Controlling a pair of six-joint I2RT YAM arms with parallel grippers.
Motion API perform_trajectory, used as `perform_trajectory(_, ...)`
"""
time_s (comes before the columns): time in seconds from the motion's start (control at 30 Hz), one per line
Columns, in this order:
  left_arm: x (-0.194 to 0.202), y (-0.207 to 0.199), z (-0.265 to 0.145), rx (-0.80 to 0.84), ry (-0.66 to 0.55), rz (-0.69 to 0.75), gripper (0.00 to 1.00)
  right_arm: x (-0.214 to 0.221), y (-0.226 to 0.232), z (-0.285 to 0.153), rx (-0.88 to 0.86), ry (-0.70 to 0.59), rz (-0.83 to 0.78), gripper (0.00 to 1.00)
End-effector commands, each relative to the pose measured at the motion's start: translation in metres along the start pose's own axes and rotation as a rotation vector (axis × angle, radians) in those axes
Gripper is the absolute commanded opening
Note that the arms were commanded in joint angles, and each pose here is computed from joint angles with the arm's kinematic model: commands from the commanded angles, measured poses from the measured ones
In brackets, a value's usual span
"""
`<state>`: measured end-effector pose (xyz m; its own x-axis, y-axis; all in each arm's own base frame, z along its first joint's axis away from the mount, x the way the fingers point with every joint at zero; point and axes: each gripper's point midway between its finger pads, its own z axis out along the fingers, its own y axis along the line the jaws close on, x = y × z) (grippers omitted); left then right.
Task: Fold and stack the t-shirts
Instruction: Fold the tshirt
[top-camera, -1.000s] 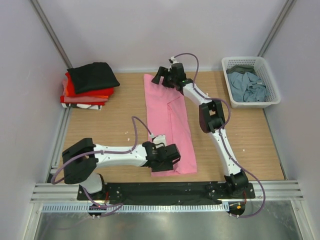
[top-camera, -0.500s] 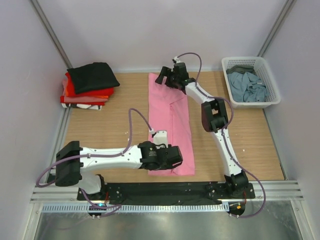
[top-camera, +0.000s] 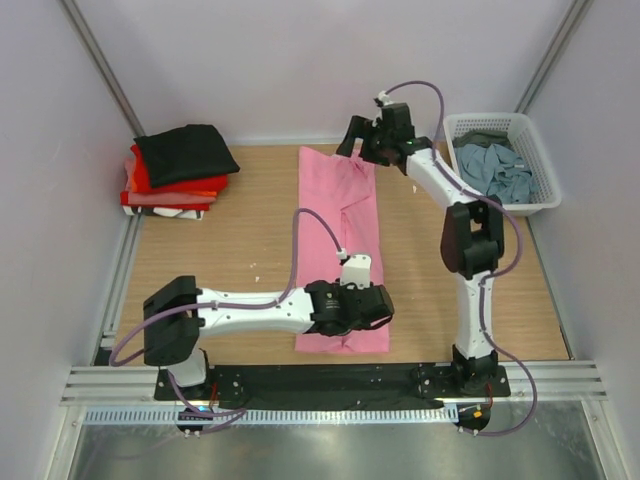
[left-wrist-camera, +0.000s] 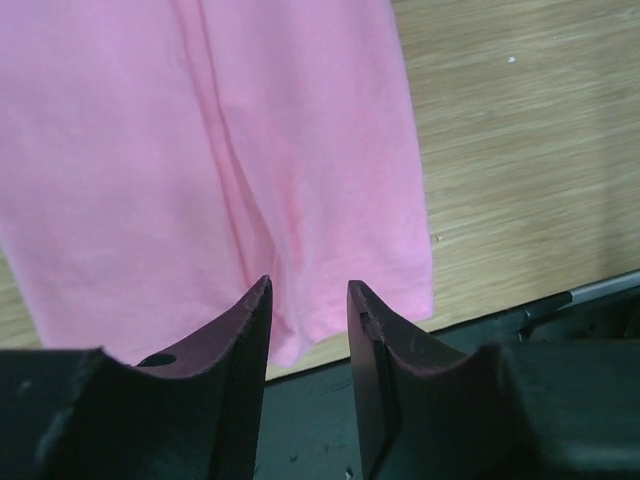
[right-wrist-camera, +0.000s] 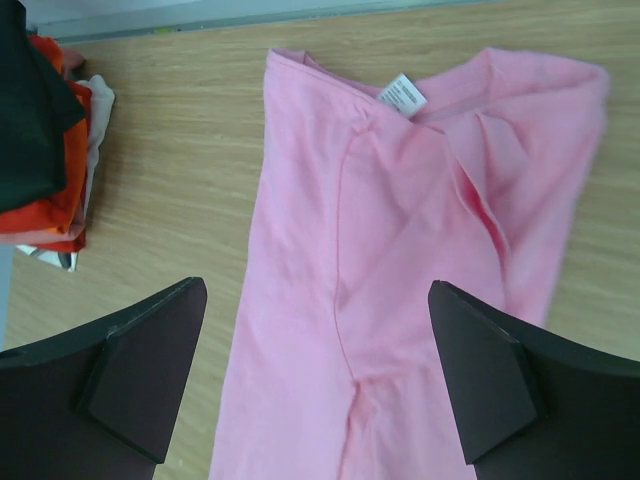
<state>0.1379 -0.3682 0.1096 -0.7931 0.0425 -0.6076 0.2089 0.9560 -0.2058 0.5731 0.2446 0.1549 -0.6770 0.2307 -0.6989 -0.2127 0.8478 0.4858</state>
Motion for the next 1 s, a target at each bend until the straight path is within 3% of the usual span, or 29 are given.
perform_trajectory(0.0, -0.006, -0.022, 0.015, 0.068, -0.053, 0.009, 0.36, -0.038, 0.011, -0.071, 0.024, -0.107, -0.014, 1.00)
perform_trajectory(0.03, -0.005, -0.024, 0.018, 0.075, -0.052, 0.013, 0.36, -0.016, -0.003, -0.075, 0.064, -0.073, -0.002, 1.00)
perform_trajectory(0.23, 0.005, -0.027, 0.034, 0.080, -0.044, 0.025, 0.31, 0.022, -0.028, -0.134, 0.111, -0.107, 0.051, 1.00)
perform_trajectory(0.53, 0.040, 0.006, 0.052, 0.007, 0.011, -0.014, 0.27, 0.087, -0.038, -0.168, 0.107, -0.054, 0.093, 1.00)
perform_trajectory(0.77, 0.072, 0.020, 0.062, 0.005, 0.093, -0.032, 0.25, 0.099, -0.040, -0.197, 0.137, -0.064, 0.079, 1.00)
perform_trajectory(0.97, 0.048, -0.009, 0.034, 0.115, 0.077, -0.062, 0.31, 0.097, -0.040, -0.231, 0.186, -0.095, 0.051, 1.00)
